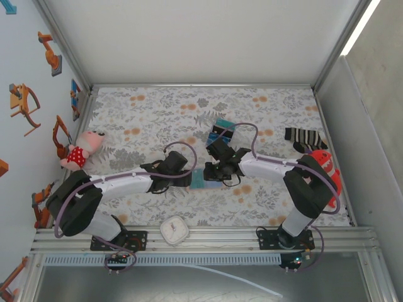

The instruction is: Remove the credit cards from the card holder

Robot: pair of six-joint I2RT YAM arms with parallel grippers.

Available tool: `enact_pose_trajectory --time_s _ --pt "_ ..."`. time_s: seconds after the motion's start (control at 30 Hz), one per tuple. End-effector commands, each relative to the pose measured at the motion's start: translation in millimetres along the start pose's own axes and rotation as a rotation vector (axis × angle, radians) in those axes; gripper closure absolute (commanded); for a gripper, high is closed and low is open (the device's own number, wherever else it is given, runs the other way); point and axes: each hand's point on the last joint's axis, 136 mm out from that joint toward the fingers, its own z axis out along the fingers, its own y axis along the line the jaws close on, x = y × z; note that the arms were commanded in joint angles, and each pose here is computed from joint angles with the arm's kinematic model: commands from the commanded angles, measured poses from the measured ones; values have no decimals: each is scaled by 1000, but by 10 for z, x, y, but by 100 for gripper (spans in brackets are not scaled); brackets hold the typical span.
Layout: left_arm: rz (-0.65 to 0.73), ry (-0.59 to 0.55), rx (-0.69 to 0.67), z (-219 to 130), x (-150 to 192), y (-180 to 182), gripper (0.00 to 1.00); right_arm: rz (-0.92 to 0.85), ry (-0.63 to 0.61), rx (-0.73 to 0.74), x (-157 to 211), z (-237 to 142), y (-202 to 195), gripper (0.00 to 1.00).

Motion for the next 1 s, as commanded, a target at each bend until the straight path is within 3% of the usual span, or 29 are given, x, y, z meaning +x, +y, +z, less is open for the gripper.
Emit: enact_pose_trajectory --time_s 0.0,0.13,0.4,0.7,0.97 --pt "-7 40 32 57 110 -50 26 23 -15 -55 -104 -9 155 85" --pt "6 66 30 86 168 -51 29 33 -11 -76 -104 23 186 85" --pt "44 97 25 126 225 -105 45 49 6 -84 -74 117 165 81" --pt "64 129 31 181 295 -212 56 64 24 -52 -10 205 51 78" --pt "73 145 15 187 319 -199 58 77 10 -29 9 181 -48 78"
